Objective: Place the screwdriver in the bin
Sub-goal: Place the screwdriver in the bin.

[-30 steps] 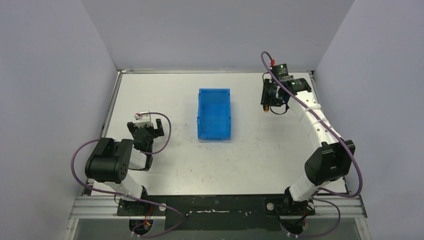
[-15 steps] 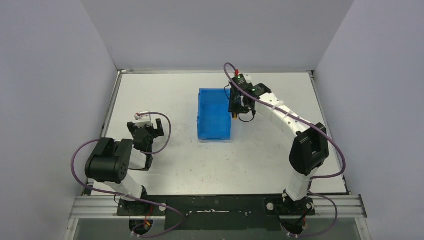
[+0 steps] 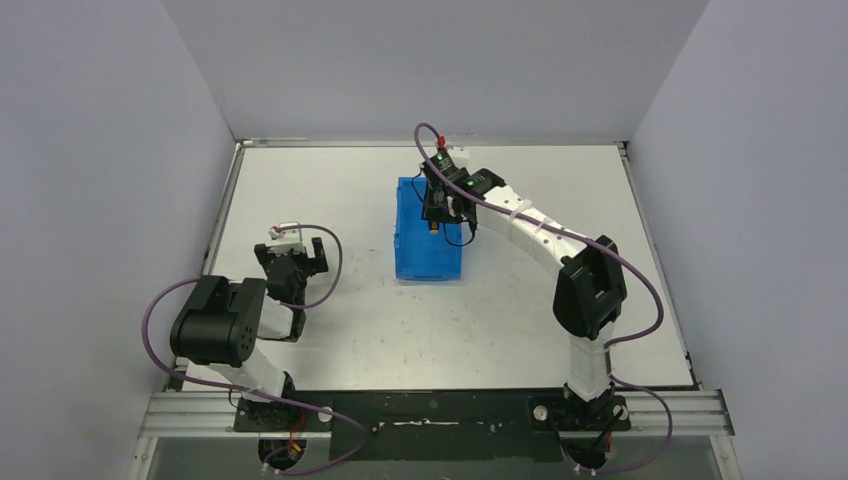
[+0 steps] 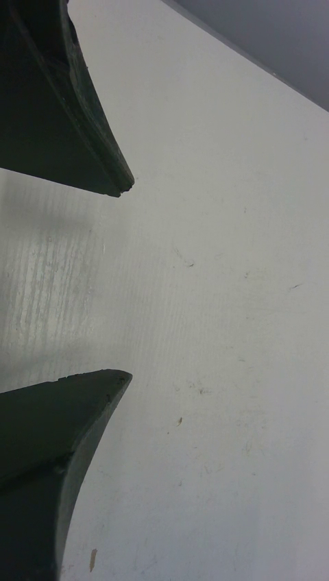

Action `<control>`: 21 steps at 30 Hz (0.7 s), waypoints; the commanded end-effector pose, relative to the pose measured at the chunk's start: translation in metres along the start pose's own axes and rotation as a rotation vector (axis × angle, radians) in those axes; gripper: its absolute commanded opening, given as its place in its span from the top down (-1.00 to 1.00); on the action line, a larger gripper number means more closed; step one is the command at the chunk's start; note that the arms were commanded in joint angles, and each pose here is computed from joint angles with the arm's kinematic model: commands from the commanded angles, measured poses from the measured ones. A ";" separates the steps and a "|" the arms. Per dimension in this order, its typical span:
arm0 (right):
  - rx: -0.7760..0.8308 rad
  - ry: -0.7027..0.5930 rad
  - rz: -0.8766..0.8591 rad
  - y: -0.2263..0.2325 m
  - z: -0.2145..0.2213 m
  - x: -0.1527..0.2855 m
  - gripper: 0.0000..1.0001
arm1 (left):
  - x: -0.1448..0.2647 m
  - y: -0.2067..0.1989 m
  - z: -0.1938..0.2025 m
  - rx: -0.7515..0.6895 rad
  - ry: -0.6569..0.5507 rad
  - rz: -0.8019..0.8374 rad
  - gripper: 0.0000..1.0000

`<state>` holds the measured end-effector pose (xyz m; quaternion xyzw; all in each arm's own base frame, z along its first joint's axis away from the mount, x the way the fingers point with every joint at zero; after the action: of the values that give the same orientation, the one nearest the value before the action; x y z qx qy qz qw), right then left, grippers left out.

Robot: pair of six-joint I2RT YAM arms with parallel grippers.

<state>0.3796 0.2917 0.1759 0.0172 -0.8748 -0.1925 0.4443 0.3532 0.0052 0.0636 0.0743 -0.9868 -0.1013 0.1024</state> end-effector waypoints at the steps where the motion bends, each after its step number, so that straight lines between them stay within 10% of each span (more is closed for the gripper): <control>1: -0.059 -0.080 -0.044 0.020 -0.019 0.004 0.76 | -0.003 0.002 -0.014 0.009 -0.048 -0.006 -0.94; 21: -0.045 -0.006 -0.019 0.017 0.041 -0.022 0.77 | -0.003 0.002 -0.015 0.009 -0.050 -0.006 -0.94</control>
<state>0.3580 0.3128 0.1403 0.0095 -0.8632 -0.1987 0.4640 0.3532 0.0052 0.0636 0.0743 -0.9868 -0.1013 0.1024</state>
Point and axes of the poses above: each gripper's point midway between its finger pads, its own x axis back along the fingers, its own y axis along the line the jaws close on, z = x × y, the point moved 2 cm from there along x, back along the fingers, and after that the axes turned 12 degrees about -x, right-handed, at the moved point
